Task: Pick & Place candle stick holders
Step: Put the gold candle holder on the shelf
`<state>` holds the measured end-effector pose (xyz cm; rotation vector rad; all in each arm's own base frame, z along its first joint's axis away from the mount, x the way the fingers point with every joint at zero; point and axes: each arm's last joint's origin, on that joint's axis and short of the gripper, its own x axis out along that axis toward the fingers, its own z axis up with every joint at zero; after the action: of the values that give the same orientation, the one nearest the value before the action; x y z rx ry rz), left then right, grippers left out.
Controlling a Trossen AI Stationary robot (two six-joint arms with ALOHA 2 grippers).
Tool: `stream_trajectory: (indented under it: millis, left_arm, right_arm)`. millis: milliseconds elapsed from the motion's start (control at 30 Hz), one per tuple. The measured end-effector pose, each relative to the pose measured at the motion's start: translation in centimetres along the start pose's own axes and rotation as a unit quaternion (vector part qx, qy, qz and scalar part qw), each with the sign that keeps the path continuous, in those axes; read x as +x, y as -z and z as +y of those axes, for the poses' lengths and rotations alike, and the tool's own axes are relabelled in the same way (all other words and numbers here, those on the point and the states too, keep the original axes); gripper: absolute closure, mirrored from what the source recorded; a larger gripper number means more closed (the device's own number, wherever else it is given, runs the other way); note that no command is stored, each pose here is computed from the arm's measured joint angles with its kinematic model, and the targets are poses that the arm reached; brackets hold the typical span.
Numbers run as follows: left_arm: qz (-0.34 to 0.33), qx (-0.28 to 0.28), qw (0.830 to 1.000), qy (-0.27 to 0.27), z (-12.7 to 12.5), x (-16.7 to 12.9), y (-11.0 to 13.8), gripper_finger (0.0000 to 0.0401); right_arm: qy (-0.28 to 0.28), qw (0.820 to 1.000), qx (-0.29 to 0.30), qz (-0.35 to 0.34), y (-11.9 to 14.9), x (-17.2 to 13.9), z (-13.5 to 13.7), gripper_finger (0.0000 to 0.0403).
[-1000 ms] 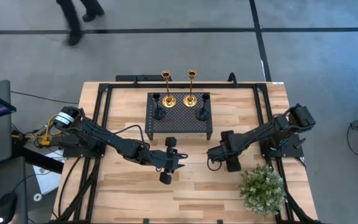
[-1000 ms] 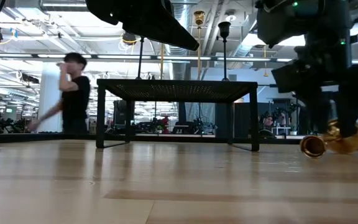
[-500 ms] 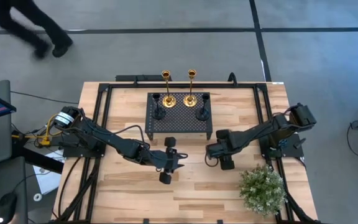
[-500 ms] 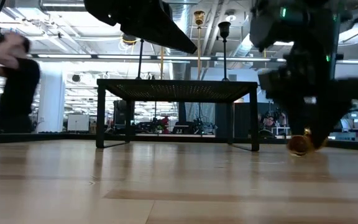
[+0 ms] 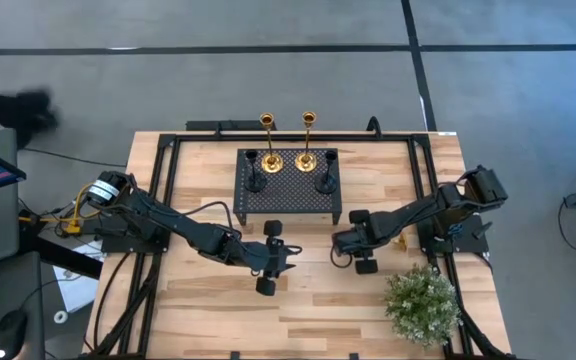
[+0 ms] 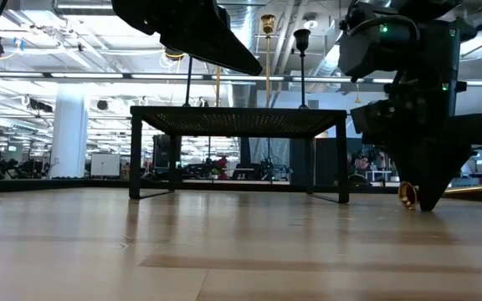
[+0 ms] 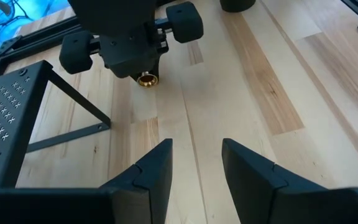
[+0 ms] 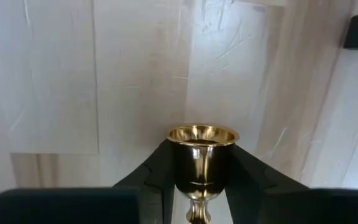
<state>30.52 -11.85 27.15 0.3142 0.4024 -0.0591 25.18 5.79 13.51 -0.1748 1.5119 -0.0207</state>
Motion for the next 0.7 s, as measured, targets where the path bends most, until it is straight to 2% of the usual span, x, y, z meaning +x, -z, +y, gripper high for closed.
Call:
stream_trajectory:
  millis: [400, 567, 700]
  left_arm:
    - [0.000, 0.000, 1.000, 0.000, 0.0, 0.0, 0.0, 0.0261]
    - [0.000, 0.000, 1.000, -0.002, 0.0, 0.0, 0.0, 0.0261]
    - [0.009, 0.002, 0.999, -0.043, 0.2, 0.0, 0.1, 0.0261]
  right_arm:
    - [-0.016, 0.999, 0.034, 0.010, 0.0, -0.4, 0.1, 0.0307]
    - [-0.028, 0.999, 0.035, -0.014, -1.1, -1.3, 0.2, 0.0311]
    - [-0.038, 0.998, 0.038, -0.038, -2.1, -2.4, 0.2, 0.0310]
